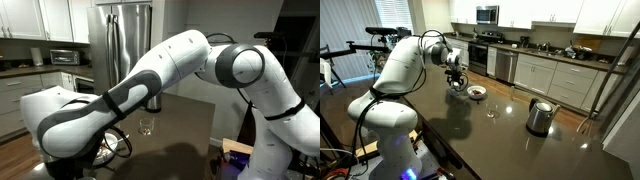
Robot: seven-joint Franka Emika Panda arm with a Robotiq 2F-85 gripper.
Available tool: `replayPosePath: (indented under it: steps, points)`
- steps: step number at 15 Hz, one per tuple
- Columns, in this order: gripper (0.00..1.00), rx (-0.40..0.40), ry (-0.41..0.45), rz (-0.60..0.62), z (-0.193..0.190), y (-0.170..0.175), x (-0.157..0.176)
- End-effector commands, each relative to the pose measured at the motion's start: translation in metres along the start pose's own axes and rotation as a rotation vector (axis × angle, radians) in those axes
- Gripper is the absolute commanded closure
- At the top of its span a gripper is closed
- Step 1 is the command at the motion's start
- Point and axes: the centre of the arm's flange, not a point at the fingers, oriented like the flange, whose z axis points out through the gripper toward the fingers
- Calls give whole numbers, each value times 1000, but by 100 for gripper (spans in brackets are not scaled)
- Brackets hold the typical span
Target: Move the white mug backwards, pour the contents in the mug into the white bowl
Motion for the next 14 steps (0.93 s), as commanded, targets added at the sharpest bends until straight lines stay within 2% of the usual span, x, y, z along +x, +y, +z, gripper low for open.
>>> replayPosePath:
  steps: [1, 5, 9, 14]
  points:
    - [0, 23, -9, 26, 1, -2, -34]
    - [0, 17, -41, 14, 8, -2, -58]
    - [0, 26, -66, -46, 6, 1, -82]
    - [0, 59, -112, -172, -9, 29, -109]
